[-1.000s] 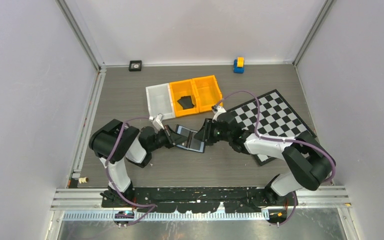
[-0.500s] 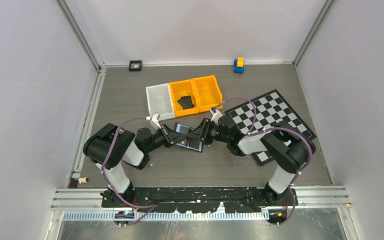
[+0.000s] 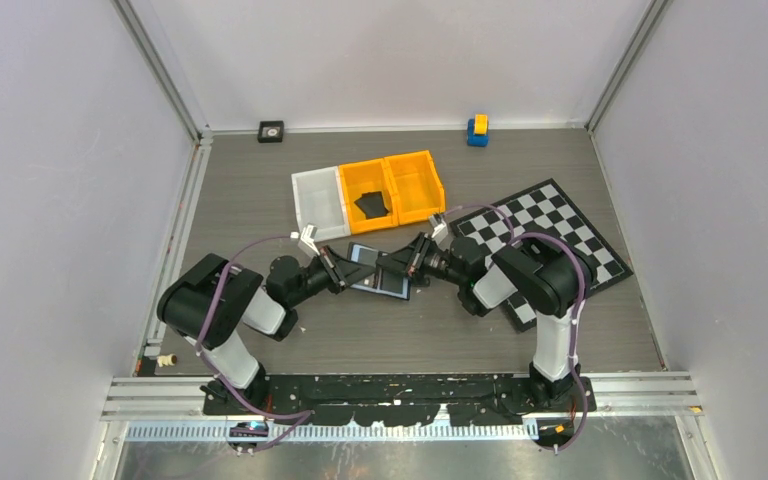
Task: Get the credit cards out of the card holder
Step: Remove the credit card from the card holder.
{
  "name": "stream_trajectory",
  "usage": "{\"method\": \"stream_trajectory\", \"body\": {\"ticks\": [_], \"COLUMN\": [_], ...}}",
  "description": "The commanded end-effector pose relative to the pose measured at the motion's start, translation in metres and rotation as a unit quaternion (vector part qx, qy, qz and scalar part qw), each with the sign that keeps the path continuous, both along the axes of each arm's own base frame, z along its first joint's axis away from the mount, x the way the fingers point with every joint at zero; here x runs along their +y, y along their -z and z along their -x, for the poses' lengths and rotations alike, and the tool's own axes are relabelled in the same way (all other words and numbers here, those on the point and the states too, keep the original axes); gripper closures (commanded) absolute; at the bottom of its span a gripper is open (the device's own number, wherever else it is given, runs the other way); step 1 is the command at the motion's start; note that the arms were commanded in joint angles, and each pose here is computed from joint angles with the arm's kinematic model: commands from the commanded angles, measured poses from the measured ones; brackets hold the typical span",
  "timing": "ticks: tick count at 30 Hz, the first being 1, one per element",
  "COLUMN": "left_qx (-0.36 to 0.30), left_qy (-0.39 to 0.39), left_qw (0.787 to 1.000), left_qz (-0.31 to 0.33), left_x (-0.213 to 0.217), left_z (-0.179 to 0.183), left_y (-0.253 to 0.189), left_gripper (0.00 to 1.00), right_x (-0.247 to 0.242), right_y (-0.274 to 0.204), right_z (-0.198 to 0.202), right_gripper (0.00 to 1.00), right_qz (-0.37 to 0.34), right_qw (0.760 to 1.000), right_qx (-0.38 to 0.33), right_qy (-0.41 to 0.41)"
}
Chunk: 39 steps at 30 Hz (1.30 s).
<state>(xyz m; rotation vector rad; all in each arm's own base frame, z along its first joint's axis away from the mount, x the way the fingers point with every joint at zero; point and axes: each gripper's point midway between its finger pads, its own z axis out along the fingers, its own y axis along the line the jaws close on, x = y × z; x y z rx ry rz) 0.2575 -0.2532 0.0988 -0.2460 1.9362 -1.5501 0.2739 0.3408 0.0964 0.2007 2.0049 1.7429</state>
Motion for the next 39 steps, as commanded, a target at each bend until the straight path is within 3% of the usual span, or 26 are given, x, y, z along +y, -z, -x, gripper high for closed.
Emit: {"method": "stream_trajectory", "body": {"ticks": [1,8,14,21,26,28,39], "left_qx": [-0.054,-0.061,-0.07,-0.076,-0.081,-0.082,-0.082], "left_qy": [0.042,0.039,0.018,-0.003,-0.016,-0.022,-0.031], "left_qw": [0.997,0.996,0.996,0.995,0.995,0.995,0.994], "left_qz": [0.042,0.049,0.055,0.059,0.059,0.057,0.06], "left_x": [-0.013,-0.012,-0.001,0.013,0.021,0.024,0.03], "left_z": [0.011,0.009,0.002,-0.002,-0.004,-0.005,-0.005], "left_y": [-0.037,-0.045,-0.054,-0.059,-0.061,-0.061,-0.062], "left_gripper": [0.93,0.68,0.65,0.68,0.94,1.0,1.0], "right_x": [0.0,-0.007,-0.015,-0.025,-0.028,-0.029,-0.031], "right_y": [-0.038,-0.048,-0.038,-0.031,-0.029,-0.027,-0.033], "right_z": [0.004,0.007,0.001,-0.002,-0.003,-0.003,0.001], "right_gripper": [0.98,1.0,1.0,1.0,1.0,0.99,0.99], "right_qz": [-0.046,-0.042,-0.026,-0.012,0.001,0.01,0.023], "right_qw": [0.998,0.997,0.999,0.999,0.999,0.999,0.999], "right_qx": [-0.052,-0.058,-0.035,-0.023,-0.022,-0.022,-0.032], "right_qy": [-0.003,0.002,0.01,0.02,0.023,0.024,0.02]}}
